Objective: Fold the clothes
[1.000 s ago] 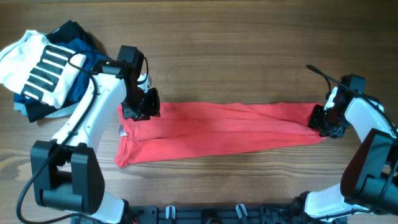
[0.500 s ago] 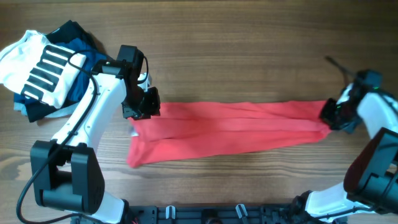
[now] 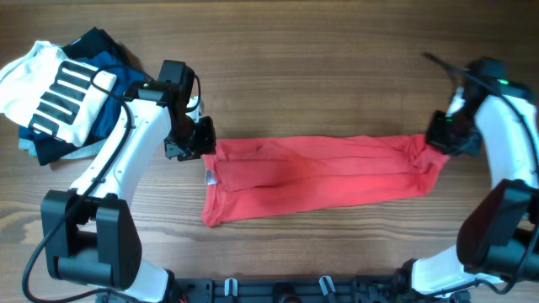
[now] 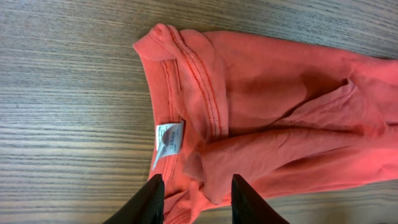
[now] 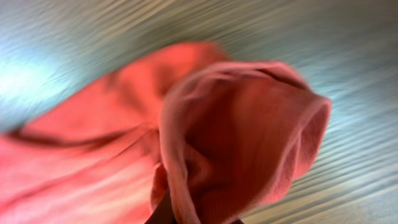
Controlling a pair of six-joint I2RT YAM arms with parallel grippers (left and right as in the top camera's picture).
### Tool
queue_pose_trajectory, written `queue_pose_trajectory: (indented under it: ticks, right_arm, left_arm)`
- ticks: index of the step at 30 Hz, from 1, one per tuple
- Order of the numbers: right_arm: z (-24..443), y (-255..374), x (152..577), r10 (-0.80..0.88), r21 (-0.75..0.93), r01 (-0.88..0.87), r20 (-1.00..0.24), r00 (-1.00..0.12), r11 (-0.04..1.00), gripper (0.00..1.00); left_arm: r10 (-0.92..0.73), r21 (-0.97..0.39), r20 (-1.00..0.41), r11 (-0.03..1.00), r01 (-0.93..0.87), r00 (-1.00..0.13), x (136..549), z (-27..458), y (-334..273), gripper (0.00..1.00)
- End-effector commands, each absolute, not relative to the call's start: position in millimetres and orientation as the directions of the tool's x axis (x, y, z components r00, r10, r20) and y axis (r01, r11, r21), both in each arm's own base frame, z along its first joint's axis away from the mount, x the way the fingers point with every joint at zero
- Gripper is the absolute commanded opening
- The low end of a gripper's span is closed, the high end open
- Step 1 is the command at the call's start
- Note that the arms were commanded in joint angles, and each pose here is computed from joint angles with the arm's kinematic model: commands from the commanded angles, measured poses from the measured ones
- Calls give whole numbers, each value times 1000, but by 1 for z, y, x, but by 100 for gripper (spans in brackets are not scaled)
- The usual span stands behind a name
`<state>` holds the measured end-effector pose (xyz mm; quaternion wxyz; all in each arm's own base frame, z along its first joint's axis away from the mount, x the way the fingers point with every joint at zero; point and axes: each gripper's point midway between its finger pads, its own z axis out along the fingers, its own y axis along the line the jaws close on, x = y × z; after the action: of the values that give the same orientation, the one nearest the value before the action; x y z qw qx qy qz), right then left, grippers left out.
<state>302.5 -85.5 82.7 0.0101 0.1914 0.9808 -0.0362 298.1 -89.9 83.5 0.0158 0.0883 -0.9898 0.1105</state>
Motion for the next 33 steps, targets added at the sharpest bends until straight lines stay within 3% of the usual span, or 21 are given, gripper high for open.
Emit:
queue_pose_trajectory:
  ticks: [1, 13, 28, 30, 32, 33]
  right_arm:
    - [86, -37, 312, 220, -71, 222, -27, -975, 973, 4]
    - [81, 109, 308, -126, -54, -122, -69, -990, 991, 4]
    - [66, 164, 286, -273, 10, -274, -26, -962, 962, 5]
    - [66, 167, 285, -287, 12, -288, -26, -958, 958, 17]
    - [66, 169, 284, -290, 13, -290, -26, -957, 957, 51]
    - [66, 169, 283, -292, 13, -293, -25, -956, 956, 60]
  left_arm:
    - [-181, -204, 13, 962, -180, -983, 306, 88, -87, 38]
    - [-184, -207, 4, 961, -181, -983, 309, 88, -88, 38]
    - [-184, -206, 7, 962, -182, -983, 308, 88, -88, 38]
    - [-184, -206, 7, 962, -182, -983, 308, 88, -88, 38]
    - [-184, -206, 7, 962, -182, -983, 308, 88, -88, 38]
    - [-184, -206, 7, 962, -182, -983, 308, 88, -88, 39]
